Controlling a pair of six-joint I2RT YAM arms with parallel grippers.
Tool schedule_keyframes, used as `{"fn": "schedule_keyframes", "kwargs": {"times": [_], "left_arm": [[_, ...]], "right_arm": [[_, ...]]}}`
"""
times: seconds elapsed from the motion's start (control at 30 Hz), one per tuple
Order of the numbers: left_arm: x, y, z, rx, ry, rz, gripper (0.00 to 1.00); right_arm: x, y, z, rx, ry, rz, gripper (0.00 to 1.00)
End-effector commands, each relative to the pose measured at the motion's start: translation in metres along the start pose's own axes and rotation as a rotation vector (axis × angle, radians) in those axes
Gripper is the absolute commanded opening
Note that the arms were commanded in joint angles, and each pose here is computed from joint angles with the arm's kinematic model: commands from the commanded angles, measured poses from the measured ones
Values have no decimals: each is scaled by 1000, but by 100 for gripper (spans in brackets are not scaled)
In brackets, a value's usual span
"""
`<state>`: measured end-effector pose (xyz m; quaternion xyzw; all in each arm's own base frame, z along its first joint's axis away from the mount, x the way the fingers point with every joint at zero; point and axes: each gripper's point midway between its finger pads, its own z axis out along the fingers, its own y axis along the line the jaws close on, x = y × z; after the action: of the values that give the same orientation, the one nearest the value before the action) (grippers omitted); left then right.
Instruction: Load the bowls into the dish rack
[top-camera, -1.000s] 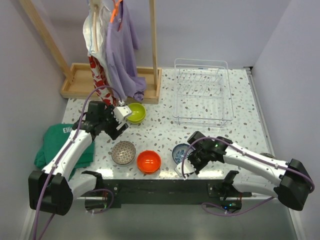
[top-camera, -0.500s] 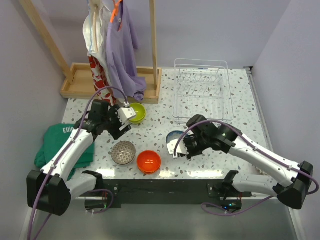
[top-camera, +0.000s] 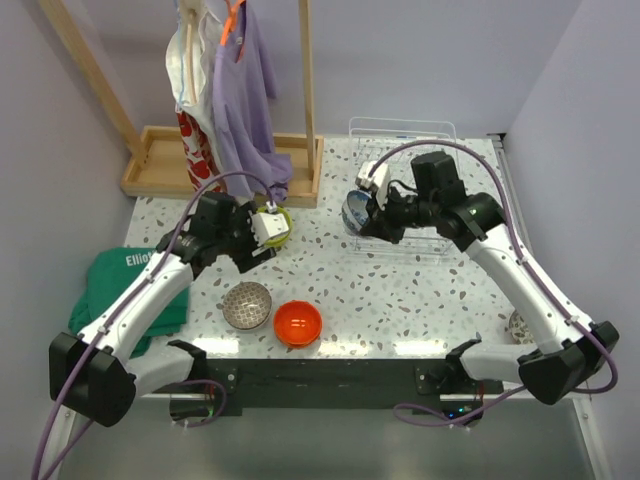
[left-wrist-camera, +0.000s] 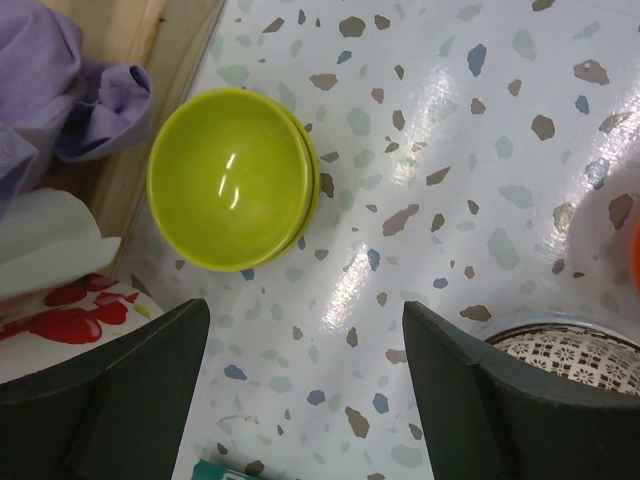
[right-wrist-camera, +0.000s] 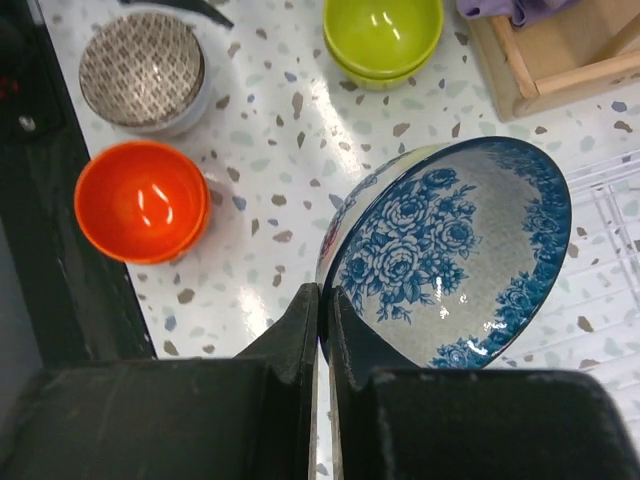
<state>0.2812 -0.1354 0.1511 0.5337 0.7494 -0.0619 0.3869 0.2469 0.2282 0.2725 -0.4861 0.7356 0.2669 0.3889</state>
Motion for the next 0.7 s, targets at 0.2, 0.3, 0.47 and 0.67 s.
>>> {"fn": "schedule_keyframes", "kwargs": {"times": [0.2,0.3,0.47,0.67], "left_arm": [[-61,24,10,-61,-114,30,83],[-67,20,16,-53,-119,51,83],[-77,18,26,-49,-139,42,83],[-94,16,36,-49,-169,32,84]], "right_arm": [[-61,-42,-21,-2,-280,365,0],[-57,-57,-22,14,-299,421,0],[-57,-78,-27,28,-349,535,0],[-46,-101,-27,18,-359,657,0]]}}
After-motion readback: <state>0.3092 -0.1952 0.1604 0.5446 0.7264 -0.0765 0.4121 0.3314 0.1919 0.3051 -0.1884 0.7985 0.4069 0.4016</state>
